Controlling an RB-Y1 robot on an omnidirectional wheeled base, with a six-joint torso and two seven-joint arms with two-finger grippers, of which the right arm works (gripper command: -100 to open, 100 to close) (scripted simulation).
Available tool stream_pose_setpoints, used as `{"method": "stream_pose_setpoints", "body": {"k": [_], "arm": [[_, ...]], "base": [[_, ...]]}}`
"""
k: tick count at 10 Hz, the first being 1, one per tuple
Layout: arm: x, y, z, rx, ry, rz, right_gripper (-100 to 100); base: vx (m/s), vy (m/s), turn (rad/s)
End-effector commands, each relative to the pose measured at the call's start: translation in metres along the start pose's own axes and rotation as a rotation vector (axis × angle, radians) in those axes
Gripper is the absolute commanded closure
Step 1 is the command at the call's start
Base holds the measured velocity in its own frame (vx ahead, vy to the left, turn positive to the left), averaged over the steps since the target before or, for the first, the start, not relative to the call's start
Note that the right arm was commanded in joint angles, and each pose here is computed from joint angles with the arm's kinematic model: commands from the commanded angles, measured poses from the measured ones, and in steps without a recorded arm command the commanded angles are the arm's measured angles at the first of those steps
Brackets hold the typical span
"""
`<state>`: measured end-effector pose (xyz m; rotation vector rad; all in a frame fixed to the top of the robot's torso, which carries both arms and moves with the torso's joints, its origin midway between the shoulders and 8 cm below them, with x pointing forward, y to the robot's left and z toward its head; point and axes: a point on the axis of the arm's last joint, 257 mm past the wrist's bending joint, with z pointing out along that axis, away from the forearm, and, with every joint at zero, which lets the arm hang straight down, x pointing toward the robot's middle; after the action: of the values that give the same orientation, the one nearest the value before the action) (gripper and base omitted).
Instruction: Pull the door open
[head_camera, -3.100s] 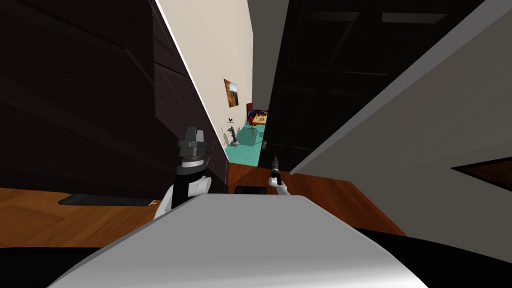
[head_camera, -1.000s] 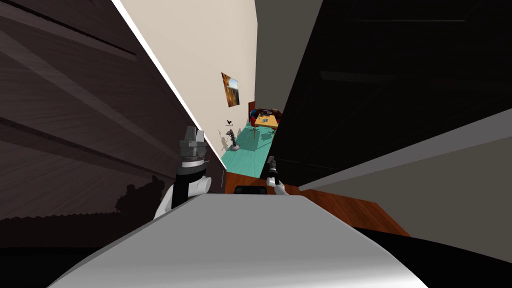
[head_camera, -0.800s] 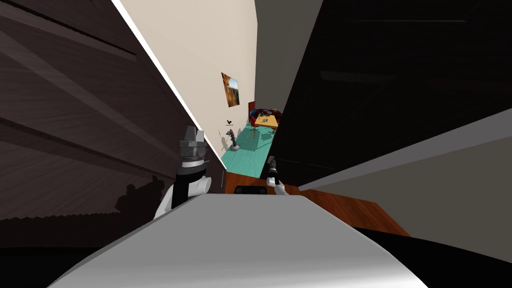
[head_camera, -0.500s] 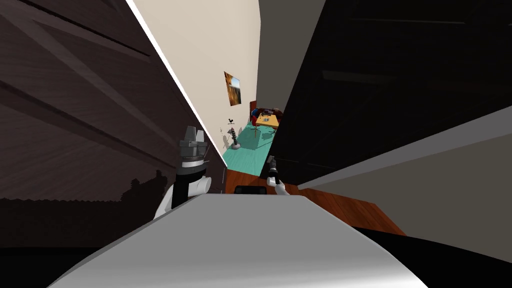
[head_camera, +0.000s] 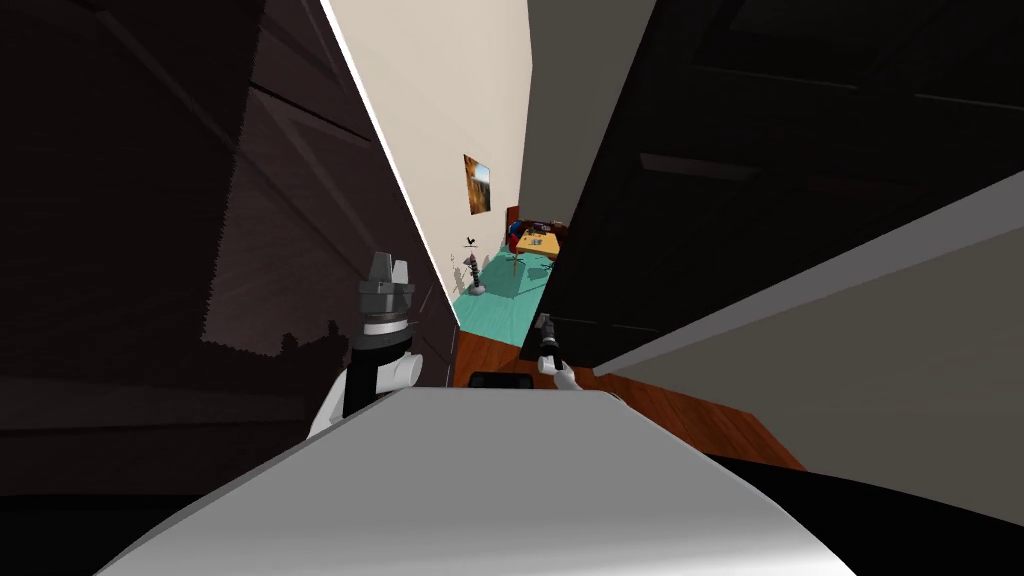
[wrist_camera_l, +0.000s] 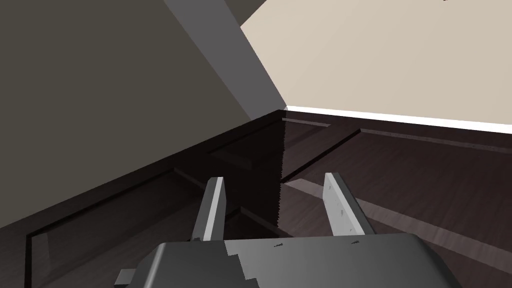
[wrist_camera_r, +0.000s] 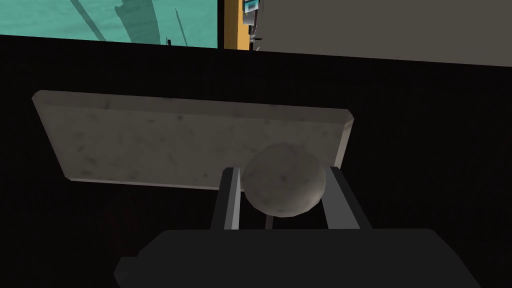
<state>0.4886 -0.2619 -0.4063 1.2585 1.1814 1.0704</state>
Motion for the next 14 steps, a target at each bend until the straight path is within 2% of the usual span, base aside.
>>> {"method": "stream_pose_setpoints", "body": {"k": [1, 5, 7, 10, 11, 14], "arm": [[-0.018, -0.011, -0.0044, 0.029, -0.006, -0.018, 100], [-0.018, -0.011, -0.0044, 0.029, -0.006, -0.018, 100], [-0.028, -0.016, -0.005, 0.042, 0.006, -0.031, 100], [-0.034, -0.015, -0.0041, 0.042, 0.017, -0.032, 100], [-0.036, -0.01, -0.0005, 0.027, 0.004, -0.025, -100], [-0.053, -0.005, 0.0011, 0.01, -0.024, -0.004, -100]], "base": [[-0.201, -0.077, 0.15], [-0.034, 0.001, -0.005], [-0.044, -0.026, 0.121], [-0.045, -0.024, 0.017], [-0.116, 0.005, 0.064], [-0.199, 0.019, 0.094]]}}
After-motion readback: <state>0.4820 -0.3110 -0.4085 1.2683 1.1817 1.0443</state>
